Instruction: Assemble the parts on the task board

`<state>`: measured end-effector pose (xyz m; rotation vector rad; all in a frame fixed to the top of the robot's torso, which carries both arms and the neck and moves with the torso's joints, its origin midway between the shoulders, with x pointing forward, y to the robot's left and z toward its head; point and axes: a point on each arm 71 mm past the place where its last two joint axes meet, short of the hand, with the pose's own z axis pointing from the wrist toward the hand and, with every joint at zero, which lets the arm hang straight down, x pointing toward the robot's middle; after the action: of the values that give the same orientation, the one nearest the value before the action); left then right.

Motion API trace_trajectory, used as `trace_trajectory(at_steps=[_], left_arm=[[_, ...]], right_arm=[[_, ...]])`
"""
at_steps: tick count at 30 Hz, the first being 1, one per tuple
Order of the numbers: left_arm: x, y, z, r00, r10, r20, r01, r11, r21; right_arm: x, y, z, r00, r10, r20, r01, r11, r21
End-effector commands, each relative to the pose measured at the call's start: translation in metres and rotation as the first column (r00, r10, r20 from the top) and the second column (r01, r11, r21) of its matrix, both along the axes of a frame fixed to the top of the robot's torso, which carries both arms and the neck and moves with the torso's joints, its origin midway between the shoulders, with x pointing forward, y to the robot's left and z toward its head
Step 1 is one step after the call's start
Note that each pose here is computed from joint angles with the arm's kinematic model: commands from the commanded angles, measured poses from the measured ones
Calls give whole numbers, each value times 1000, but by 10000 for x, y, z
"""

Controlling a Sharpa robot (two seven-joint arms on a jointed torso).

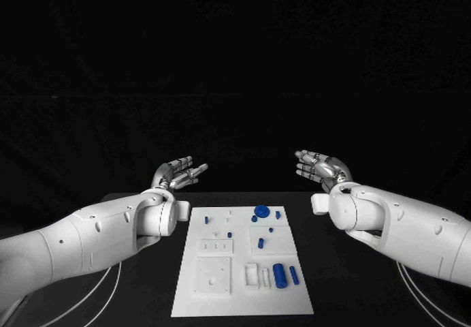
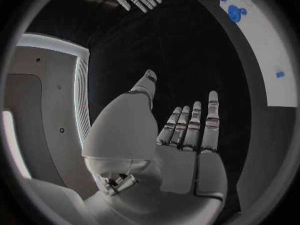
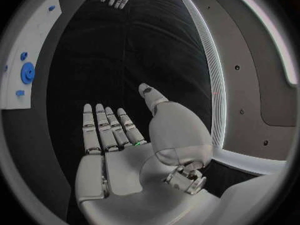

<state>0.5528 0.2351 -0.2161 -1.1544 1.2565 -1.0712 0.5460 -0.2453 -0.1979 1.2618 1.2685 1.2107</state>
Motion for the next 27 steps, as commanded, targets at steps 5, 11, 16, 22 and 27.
trace_trajectory(at_steps=[5,11,16,22,27], left_arm=[[219,53,84,994,-82,-70,80,996,-36],[246,122,140,996,-77,-45,76,997,-30],[190,146,171,997,-74,-19,73,997,-28],[106,161,272,994,-105,13,106,994,-14],[21,118,392,987,-159,34,160,987,-19]], right_arm=[[156,-17,12,968,219,-125,-223,975,-16],[245,-194,96,981,193,-18,-189,935,-301],[250,-139,127,972,232,31,-191,864,-466],[245,-8,130,938,344,39,-222,685,-694],[227,131,146,906,422,46,-193,505,-841]])
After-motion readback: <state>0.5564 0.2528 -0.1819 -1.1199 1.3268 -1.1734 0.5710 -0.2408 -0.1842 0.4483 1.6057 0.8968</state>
